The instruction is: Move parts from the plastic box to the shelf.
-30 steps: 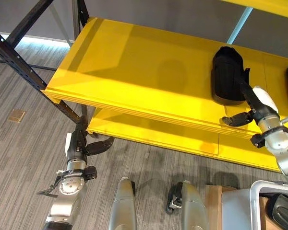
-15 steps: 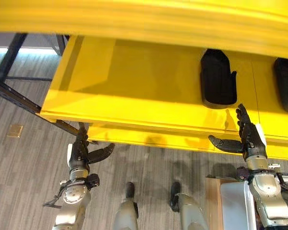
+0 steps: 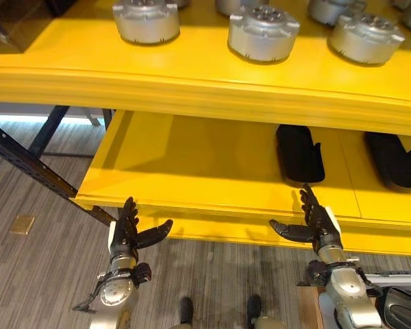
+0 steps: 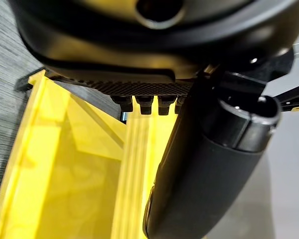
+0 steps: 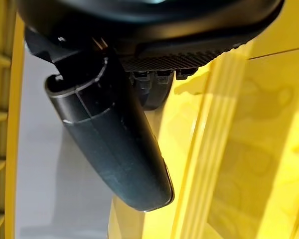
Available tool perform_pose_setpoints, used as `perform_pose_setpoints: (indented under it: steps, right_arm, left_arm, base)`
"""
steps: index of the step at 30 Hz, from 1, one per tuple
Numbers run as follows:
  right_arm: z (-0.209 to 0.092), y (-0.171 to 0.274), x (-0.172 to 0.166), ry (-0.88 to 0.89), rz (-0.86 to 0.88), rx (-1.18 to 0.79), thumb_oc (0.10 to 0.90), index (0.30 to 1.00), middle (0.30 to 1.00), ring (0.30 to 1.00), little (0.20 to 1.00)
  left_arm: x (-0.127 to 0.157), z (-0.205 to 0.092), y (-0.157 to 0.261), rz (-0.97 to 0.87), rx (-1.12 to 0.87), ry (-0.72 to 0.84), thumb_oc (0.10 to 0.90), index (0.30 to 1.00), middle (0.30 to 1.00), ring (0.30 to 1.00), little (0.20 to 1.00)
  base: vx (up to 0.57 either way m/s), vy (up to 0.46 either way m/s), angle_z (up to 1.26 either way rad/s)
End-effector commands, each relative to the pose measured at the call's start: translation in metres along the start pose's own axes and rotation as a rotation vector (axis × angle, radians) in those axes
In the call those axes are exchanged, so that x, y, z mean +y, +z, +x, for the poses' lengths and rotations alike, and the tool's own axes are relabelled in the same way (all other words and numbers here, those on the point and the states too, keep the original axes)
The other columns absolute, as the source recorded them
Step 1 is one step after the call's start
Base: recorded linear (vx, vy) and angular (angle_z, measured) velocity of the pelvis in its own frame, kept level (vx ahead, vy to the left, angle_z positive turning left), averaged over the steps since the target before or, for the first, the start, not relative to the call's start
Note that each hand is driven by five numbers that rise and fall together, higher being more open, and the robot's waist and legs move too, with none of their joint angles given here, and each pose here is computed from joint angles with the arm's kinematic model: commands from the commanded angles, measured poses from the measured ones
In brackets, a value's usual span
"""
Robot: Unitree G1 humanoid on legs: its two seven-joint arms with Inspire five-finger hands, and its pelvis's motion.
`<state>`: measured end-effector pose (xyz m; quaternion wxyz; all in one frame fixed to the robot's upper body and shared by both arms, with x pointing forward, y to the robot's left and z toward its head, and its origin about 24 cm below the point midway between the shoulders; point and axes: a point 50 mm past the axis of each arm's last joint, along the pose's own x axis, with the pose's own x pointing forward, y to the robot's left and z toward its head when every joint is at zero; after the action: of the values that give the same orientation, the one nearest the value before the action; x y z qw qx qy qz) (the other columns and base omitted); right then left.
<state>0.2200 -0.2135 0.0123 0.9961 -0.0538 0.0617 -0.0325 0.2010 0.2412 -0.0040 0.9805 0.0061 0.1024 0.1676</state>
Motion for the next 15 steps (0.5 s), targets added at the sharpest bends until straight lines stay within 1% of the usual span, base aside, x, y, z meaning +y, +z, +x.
perform_pose_setpoints:
  steps: [1,5,9,10,12,15]
  right_arm:
    - [0.011,0.036,-0.003,-0.009,0.025,-0.188,0.900,1.000,1.000,1.000,1.000]
    - [-0.001,0.017,-0.001,-0.008,0.067,-0.113,0.900,1.000,1.000,1.000,1.000]
    - [-0.004,0.011,0.001,-0.020,0.115,-0.098,0.900,1.000,1.000,1.000,1.000]
    - [-0.004,0.012,0.002,-0.012,0.127,-0.107,0.900,1.000,1.000,1.000,1.000]
    - [-0.003,0.014,0.004,0.006,0.129,-0.121,0.900,1.000,1.000,1.000,1.000]
    - [0.000,0.020,0.006,0.026,0.114,-0.144,0.900,1.000,1.000,1.000,1.000]
  left_arm:
    - [0.005,0.011,0.051,0.018,-0.265,0.002,0.900,1.000,1.000,1.000,1.000]
    - [-0.002,0.020,0.069,0.094,-0.344,-0.043,0.900,1.000,1.000,1.000,1.000]
    - [-0.003,0.018,0.058,0.093,-0.297,-0.063,0.900,1.000,1.000,1.000,1.000]
    - [-0.003,0.017,0.056,0.091,-0.289,-0.071,0.900,1.000,1.000,1.000,1.000]
    - [-0.001,0.017,0.056,0.088,-0.288,-0.060,0.900,1.000,1.000,1.000,1.000]
    - [0.005,0.014,0.056,0.078,-0.283,-0.041,0.900,1.000,1.000,1.000,1.000]
  base:
    - [-0.02,0.268,-0.37]
    - [-0.04,0.298,-0.18]
    - [-0.10,0.208,-0.64]
    - [-0.22,0.353,-1.22]
    - [-0.17,0.281,-1.90]
    - [-0.12,0.093,-1.24]
